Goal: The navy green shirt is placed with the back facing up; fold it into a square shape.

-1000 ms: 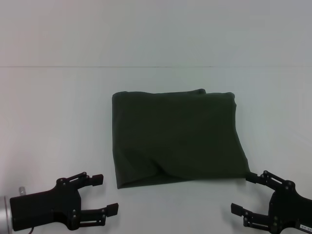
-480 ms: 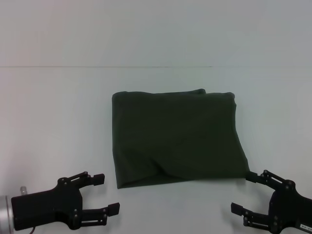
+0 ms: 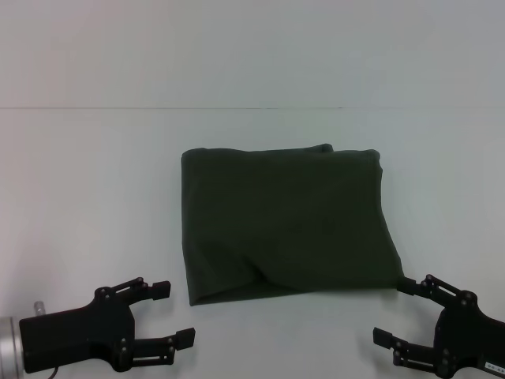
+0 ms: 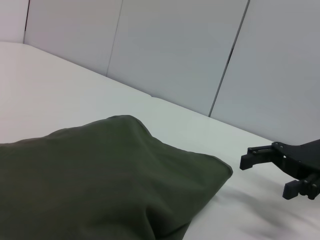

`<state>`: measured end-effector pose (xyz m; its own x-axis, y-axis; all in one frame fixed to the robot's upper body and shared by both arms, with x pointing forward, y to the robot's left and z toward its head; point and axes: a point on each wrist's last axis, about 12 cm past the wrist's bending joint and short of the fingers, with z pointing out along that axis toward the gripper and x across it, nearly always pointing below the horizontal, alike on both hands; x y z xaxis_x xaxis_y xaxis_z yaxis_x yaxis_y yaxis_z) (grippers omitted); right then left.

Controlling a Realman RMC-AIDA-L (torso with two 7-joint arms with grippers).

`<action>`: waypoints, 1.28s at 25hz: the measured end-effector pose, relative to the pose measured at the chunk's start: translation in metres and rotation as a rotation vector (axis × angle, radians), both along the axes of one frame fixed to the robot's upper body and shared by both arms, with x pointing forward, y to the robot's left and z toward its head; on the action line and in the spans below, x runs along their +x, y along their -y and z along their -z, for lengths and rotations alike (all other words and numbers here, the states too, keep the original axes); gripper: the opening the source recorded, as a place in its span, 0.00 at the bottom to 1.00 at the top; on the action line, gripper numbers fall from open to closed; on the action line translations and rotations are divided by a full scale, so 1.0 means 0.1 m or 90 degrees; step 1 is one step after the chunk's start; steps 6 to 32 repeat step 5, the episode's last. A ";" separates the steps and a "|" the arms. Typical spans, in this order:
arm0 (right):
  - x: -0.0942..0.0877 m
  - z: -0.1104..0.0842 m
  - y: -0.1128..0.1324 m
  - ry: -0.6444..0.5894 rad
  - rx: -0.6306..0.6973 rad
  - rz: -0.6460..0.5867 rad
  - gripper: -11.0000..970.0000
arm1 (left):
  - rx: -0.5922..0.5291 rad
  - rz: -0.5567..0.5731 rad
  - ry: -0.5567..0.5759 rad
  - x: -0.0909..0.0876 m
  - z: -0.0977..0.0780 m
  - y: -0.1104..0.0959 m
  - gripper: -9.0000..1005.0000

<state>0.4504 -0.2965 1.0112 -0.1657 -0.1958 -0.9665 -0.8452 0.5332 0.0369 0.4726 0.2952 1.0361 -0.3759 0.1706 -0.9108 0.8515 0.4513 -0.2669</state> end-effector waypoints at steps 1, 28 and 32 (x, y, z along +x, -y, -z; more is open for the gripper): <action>0.00 0.00 0.00 0.000 0.000 0.000 0.95 | 0.000 0.000 0.000 0.00 0.00 0.00 0.92; 0.00 0.00 0.00 0.000 0.000 0.000 0.94 | 0.000 0.000 0.000 0.00 0.00 0.00 0.92; 0.00 0.00 0.00 0.000 0.000 0.000 0.94 | 0.000 0.000 0.000 0.00 0.00 0.00 0.92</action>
